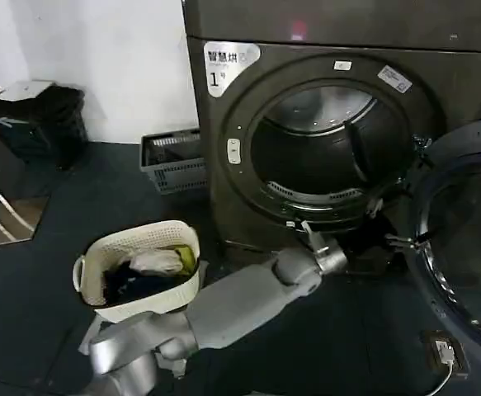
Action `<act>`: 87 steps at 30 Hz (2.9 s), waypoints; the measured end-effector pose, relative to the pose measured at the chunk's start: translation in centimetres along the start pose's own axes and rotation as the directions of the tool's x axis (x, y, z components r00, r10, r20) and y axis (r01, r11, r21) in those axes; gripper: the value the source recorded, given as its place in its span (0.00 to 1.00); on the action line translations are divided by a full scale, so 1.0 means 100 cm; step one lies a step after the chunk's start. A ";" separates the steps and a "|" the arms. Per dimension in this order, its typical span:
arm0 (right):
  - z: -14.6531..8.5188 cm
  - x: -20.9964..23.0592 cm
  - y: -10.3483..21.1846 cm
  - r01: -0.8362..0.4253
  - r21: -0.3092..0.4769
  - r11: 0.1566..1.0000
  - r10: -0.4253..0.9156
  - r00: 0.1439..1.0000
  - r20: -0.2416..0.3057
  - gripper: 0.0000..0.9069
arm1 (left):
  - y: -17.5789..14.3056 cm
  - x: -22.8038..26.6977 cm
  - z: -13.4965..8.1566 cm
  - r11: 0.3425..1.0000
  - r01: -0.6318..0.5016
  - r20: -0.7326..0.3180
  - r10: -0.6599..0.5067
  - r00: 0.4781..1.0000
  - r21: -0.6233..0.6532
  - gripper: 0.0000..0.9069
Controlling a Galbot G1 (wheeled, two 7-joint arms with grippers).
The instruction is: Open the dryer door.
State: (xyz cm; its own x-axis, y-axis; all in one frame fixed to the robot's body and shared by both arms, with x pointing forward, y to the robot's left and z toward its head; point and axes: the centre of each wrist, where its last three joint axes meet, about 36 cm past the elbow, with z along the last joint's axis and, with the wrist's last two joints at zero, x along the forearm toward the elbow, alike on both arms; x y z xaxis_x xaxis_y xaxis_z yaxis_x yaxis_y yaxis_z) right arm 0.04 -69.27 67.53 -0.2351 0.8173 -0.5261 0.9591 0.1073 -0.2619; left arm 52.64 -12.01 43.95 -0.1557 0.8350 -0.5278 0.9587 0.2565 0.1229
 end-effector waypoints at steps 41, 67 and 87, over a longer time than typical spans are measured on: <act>-0.018 -0.015 0.016 0.004 0.024 1.000 -0.005 1.000 0.028 1.00 | 0.080 0.207 -0.169 0.968 -0.099 -0.615 -0.065 0.786 -0.229 1.00; -0.017 -0.019 0.002 -0.055 0.046 0.997 0.053 0.997 0.054 1.00 | 0.128 0.311 -0.295 0.929 -0.108 -0.934 -0.344 0.099 -0.353 1.00; -0.015 -0.017 0.009 -0.044 0.045 0.998 0.042 0.998 0.055 1.00 | 0.135 0.402 -0.342 0.931 -0.084 -0.920 -0.365 -0.146 -0.356 1.00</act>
State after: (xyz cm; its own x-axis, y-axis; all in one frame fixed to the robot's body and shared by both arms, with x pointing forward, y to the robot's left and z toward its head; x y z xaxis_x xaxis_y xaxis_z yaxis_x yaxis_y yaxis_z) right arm 1.55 -69.76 69.42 -0.2032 0.7886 -0.5803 0.9605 0.0456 -0.2744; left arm 51.16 41.68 53.09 -0.5456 0.2319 0.8053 0.8207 0.3422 0.4576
